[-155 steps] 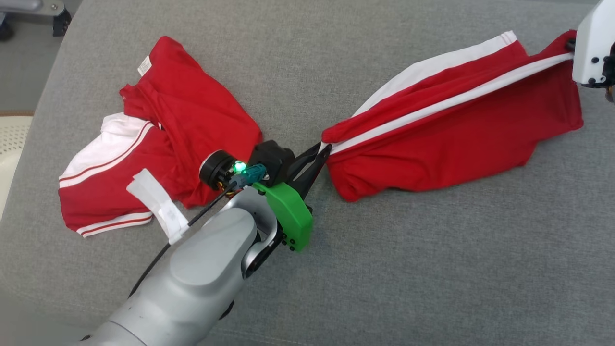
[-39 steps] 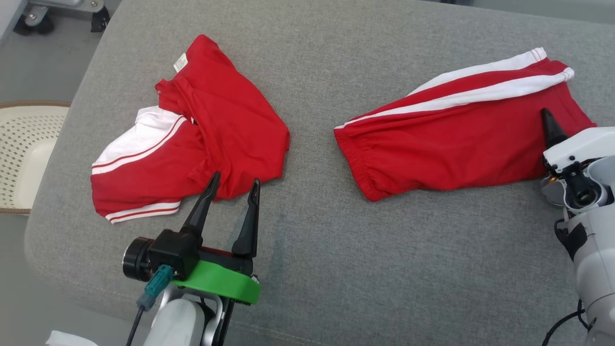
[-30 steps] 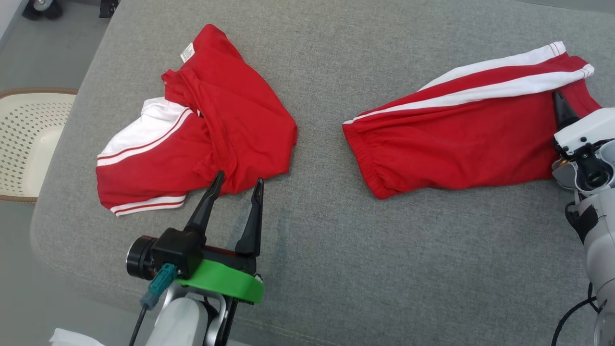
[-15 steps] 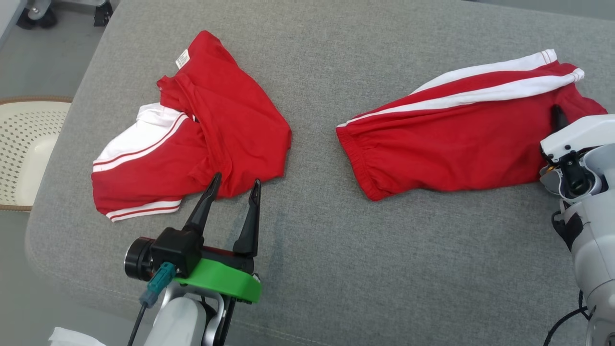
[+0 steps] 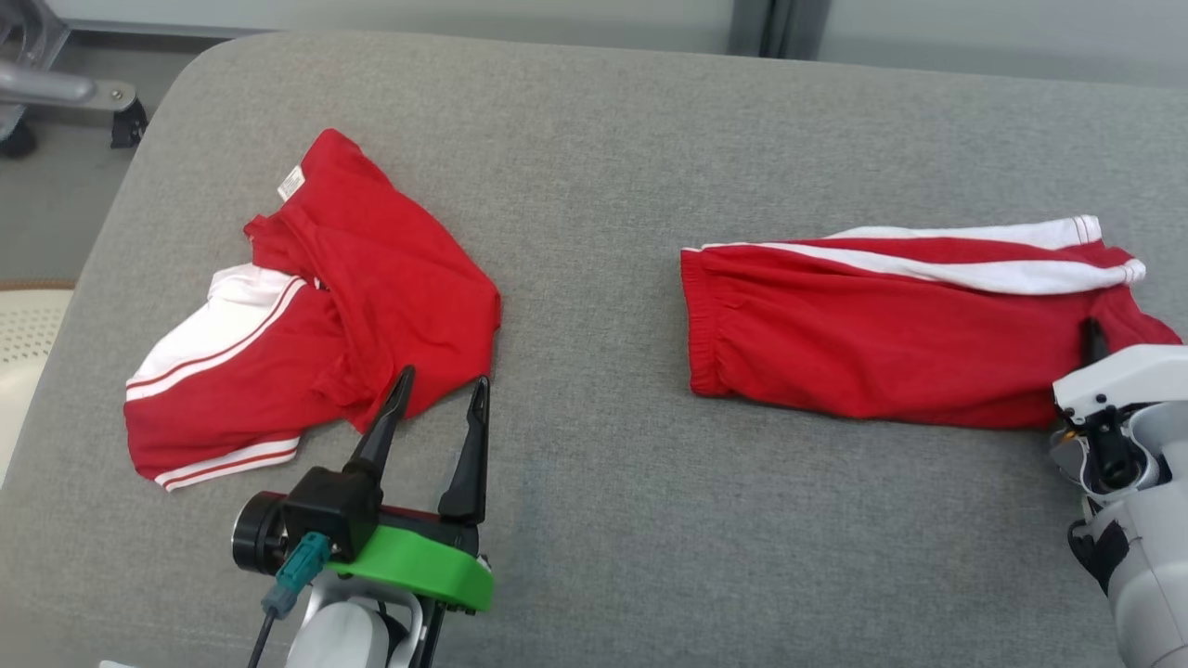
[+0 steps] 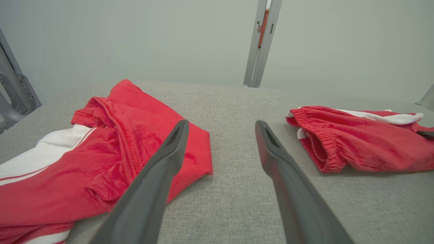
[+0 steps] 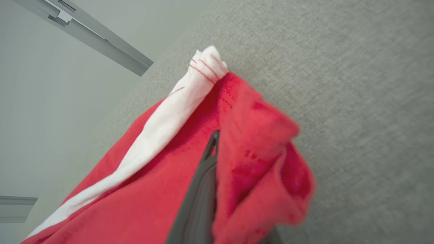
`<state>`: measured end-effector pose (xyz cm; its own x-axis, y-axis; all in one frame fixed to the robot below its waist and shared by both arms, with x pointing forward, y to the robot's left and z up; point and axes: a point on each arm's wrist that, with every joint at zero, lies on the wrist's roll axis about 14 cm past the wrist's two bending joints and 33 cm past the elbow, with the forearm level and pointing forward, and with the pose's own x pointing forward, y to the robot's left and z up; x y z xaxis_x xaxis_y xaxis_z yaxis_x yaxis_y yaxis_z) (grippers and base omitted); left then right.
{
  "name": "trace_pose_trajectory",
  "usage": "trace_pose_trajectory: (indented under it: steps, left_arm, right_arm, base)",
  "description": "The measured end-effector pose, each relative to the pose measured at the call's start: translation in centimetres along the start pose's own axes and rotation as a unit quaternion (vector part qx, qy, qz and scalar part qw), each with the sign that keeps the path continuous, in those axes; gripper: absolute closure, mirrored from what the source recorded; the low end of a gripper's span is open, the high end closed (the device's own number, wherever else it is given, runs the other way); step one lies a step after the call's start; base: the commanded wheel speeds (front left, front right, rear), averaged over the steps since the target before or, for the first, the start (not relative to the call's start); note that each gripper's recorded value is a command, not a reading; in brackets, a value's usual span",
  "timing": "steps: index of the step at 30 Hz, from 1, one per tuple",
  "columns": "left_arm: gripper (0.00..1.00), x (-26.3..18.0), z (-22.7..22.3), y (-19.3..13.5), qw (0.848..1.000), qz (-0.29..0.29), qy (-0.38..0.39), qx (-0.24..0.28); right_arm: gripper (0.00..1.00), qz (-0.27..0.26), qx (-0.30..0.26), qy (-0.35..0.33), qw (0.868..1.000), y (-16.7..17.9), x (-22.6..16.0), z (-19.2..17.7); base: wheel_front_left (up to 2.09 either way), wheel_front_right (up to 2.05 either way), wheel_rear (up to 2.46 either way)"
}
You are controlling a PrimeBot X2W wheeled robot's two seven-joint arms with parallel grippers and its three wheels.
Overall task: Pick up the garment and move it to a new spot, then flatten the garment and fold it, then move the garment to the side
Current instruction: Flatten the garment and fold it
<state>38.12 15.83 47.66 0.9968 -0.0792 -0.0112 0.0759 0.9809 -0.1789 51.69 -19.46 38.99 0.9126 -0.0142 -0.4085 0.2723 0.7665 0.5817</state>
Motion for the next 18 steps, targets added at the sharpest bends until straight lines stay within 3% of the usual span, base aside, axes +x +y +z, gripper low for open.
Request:
trace_pose_trajectory:
  steps: [9,18]
  left_arm:
    - [0.0,-0.6,1.0,-2.1,0.999,-0.031,-0.017,-0.005]
    - [0.0,-1.1,1.8,-3.6,0.998,-0.052,-0.03,-0.008]
  right_arm:
    - [1.0,-0.073,0.044,-0.083,0.993,-6.6,-5.1,4.3]
    - [1.0,-0.081,0.038,-0.112,0.99,-7.7,-7.6,5.9]
  base:
    - [0.0,0.0,0.0]
    - [0.0,0.0,0.0]
